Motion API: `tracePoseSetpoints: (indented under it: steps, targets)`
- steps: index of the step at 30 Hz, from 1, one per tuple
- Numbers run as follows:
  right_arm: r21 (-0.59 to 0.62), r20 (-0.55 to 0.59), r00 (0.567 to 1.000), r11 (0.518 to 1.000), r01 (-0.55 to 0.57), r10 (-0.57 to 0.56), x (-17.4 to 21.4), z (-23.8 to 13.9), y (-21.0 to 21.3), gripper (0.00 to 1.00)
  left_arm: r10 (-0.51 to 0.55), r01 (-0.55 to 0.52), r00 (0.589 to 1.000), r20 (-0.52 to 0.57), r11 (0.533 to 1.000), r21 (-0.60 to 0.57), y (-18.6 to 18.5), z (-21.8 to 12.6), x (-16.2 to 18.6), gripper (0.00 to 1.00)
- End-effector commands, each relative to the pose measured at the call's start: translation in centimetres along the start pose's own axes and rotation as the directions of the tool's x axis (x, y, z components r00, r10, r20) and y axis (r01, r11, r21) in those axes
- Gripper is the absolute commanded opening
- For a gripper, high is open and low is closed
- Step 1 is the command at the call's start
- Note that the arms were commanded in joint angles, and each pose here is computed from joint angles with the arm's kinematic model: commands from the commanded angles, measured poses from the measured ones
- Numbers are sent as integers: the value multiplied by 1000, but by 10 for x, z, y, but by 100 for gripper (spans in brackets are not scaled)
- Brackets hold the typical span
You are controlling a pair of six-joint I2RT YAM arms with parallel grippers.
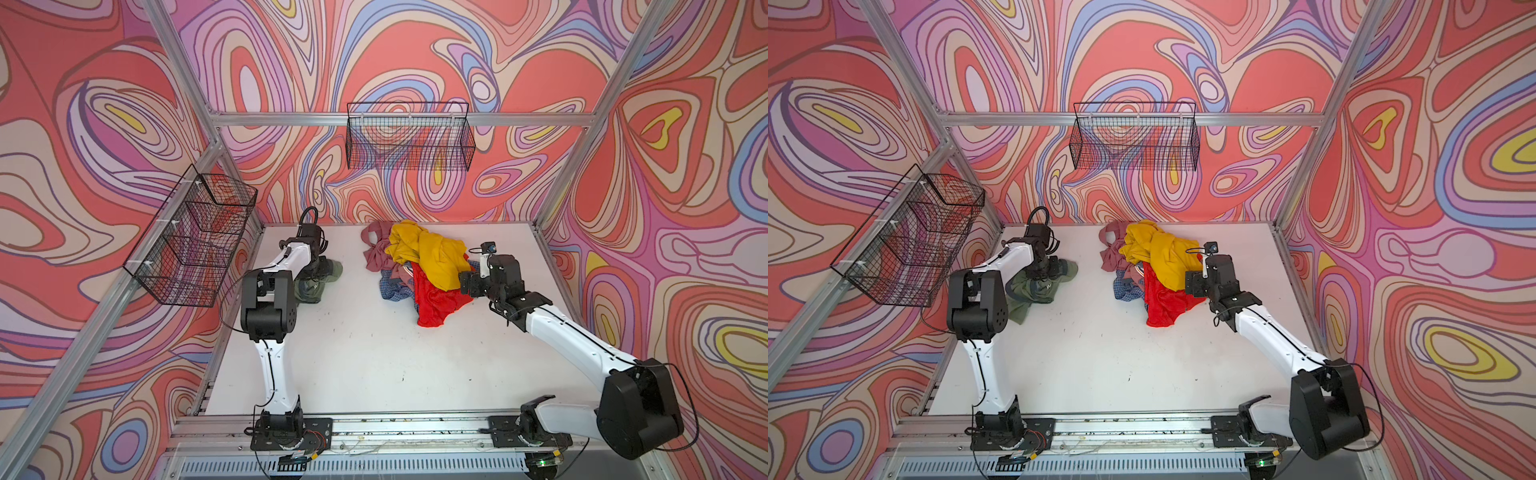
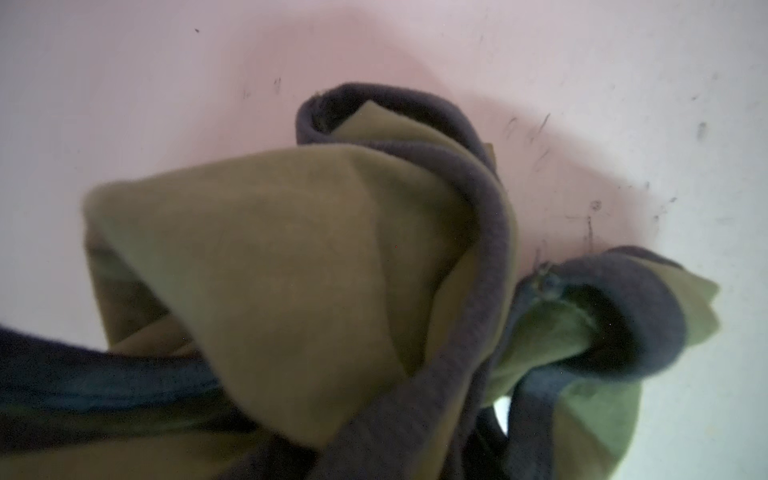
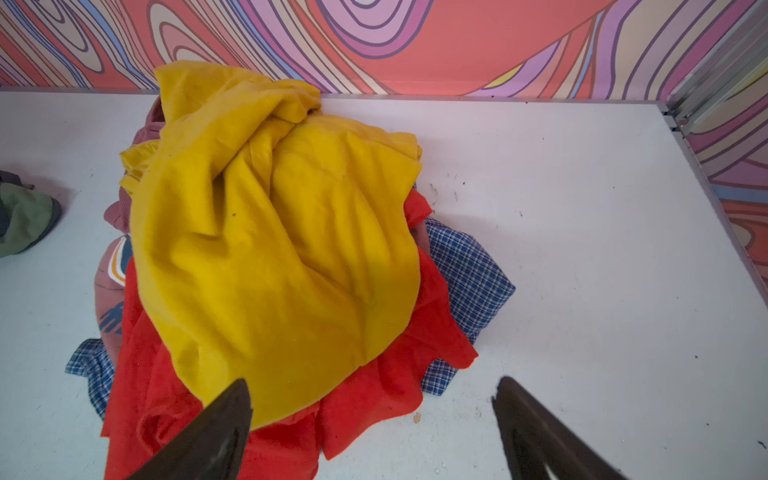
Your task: Pick out a specific cloth from the pile
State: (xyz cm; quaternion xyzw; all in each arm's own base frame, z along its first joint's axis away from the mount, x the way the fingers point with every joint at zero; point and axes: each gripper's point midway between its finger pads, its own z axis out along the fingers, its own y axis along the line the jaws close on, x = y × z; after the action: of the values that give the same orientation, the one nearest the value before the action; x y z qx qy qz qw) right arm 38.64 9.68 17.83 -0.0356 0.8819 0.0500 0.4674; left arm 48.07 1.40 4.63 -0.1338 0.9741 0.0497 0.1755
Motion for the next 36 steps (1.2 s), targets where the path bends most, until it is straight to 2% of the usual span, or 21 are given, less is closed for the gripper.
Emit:
tracePoseSetpoints:
  steps: [1,10,11,13,18,25,29,34,36]
  targets:
    - [12,23,1000,1000,19,-19,-8,-4,-3,94,-11,10,999,-36,1000,-11,6,1,11,57]
    - [9,62,997,999,49,-50,-15,-9,-7,93,-58,59,997,56,998,-16,15,-26,9,90]
    - [7,68,996,999,50,-50,-15,-10,-7,93,-66,68,995,73,998,-16,16,-30,7,96]
    - [0,83,995,999,49,-49,-17,-11,-9,93,-83,84,992,100,996,-8,18,-37,8,100]
    - [-7,114,993,999,33,-32,-20,-15,-16,93,-112,113,979,168,994,3,18,-58,7,100]
    - [1,178,984,1000,-8,7,-18,-18,-36,95,-100,111,947,307,994,-19,14,-94,10,100]
    - [18,206,978,999,-30,26,-14,-17,-48,96,-90,116,934,347,992,-54,17,-105,19,100]
    - [38,232,972,998,-55,45,-9,-16,-60,96,-37,68,917,396,996,-66,11,-120,37,100]
    - [35,264,963,998,-57,46,-7,-17,-62,96,0,28,896,444,998,-55,5,-129,45,100]
